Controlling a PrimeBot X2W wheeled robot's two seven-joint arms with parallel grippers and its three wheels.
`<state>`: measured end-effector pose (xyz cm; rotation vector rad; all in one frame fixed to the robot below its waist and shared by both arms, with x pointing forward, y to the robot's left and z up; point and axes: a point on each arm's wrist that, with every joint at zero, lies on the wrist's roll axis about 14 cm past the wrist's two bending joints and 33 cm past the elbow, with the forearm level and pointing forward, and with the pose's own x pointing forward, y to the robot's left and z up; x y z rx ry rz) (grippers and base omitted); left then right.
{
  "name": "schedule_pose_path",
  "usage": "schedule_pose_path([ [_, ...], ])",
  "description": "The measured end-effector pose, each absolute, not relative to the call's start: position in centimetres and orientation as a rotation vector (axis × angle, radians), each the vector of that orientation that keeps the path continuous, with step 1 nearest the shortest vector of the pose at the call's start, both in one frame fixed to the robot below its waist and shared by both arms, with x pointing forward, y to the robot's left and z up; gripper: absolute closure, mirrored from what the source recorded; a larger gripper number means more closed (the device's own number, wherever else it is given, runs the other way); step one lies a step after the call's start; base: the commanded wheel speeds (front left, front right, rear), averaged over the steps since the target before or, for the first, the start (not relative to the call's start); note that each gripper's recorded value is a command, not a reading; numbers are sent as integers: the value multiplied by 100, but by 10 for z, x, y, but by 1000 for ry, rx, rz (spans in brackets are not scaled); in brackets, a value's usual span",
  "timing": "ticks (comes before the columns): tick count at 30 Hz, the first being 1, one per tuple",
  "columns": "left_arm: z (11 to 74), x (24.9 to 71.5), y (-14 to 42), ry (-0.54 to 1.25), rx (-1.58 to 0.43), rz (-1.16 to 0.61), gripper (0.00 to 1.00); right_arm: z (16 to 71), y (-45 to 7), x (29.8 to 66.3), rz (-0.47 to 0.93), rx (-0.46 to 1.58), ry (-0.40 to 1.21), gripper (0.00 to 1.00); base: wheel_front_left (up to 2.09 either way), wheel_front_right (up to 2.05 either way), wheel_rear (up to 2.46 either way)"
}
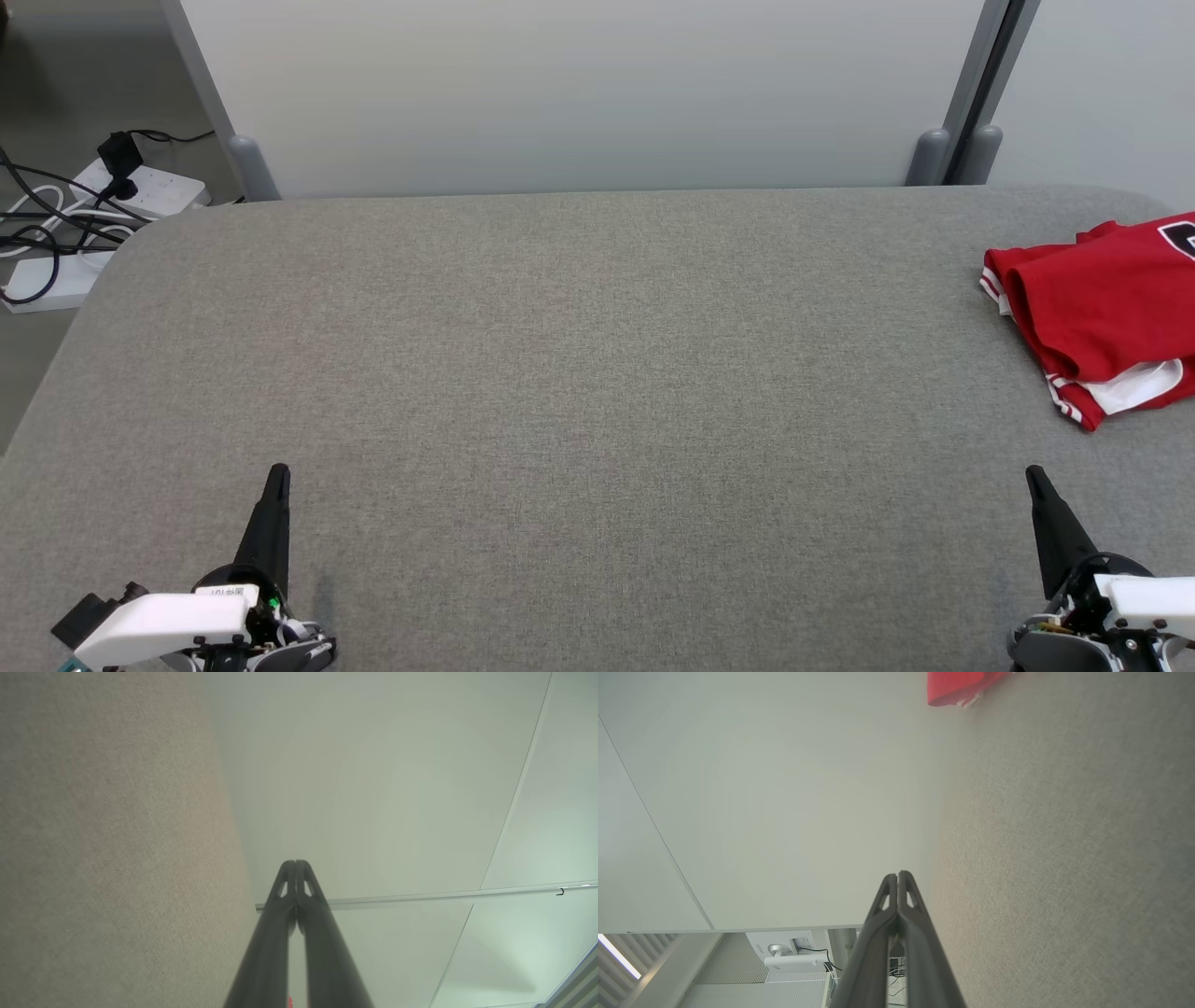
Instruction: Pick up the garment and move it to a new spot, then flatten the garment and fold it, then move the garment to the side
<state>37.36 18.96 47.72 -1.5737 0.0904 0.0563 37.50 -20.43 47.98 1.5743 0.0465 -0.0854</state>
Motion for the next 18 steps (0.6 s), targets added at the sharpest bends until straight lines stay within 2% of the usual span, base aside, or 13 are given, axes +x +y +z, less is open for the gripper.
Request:
schedule_pose_path([
  [18,477,374,190,90,-1574,56,100,480,-204,375,-85,1574,46,100,0,0,0],
])
